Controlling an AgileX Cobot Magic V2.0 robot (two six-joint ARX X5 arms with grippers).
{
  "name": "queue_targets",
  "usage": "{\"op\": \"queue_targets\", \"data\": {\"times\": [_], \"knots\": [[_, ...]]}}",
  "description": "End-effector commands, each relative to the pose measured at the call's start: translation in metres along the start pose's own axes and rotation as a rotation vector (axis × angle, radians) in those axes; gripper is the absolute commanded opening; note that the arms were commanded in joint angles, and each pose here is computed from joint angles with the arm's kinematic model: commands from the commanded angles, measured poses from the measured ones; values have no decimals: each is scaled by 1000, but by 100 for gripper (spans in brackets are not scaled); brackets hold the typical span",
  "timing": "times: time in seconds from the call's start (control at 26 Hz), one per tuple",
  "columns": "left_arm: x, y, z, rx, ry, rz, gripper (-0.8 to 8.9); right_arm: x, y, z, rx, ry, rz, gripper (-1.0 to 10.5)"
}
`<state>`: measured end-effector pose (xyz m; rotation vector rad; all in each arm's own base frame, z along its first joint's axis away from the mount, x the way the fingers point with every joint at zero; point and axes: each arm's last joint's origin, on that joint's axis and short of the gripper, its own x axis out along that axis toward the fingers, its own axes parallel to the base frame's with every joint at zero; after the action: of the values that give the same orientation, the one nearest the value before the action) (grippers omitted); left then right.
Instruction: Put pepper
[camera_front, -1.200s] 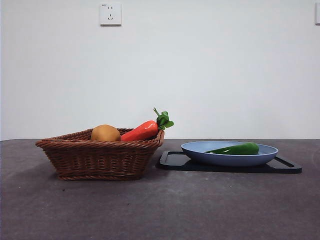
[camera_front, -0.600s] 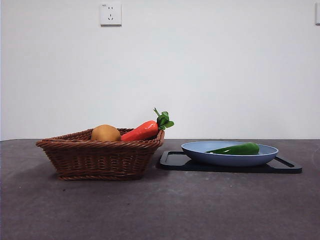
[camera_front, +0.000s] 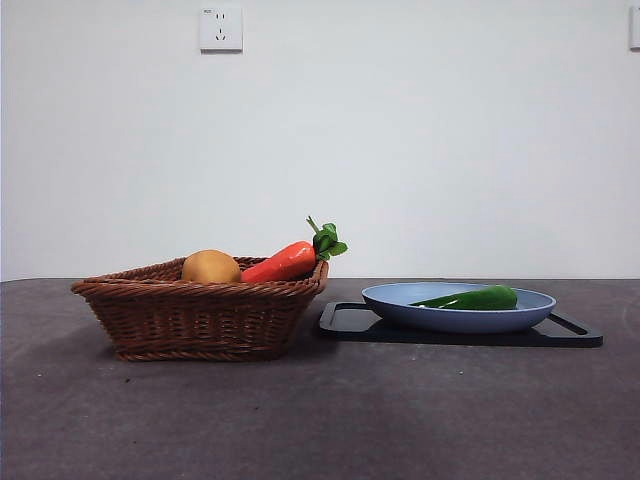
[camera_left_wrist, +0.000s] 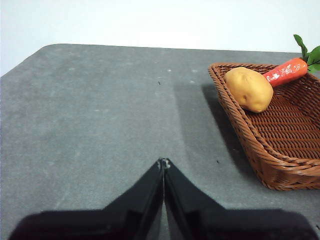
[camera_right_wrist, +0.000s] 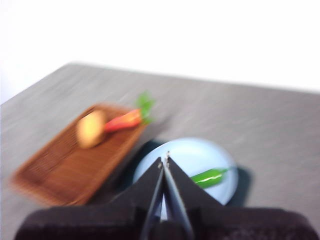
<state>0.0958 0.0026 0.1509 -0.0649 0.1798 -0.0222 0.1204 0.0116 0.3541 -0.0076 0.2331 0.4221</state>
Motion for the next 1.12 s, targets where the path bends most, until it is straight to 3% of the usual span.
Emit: {"op": "queue_targets", "data": {"times": [0.04,0.23,0.5,1.12], "knots": [[0,0,-2,-7,8,0,8,1,-3,-41,-9,-66,-49,11],[0,0,-2,-7,8,0,8,3,-1,-102,-49,-150,-65,11],[0,0,-2,-7,8,0,8,13,-1,-155,-7,-128,-54,11],[0,0,-2,-7,8,0,8,21,0,-201,42,-102,-39,11]]}}
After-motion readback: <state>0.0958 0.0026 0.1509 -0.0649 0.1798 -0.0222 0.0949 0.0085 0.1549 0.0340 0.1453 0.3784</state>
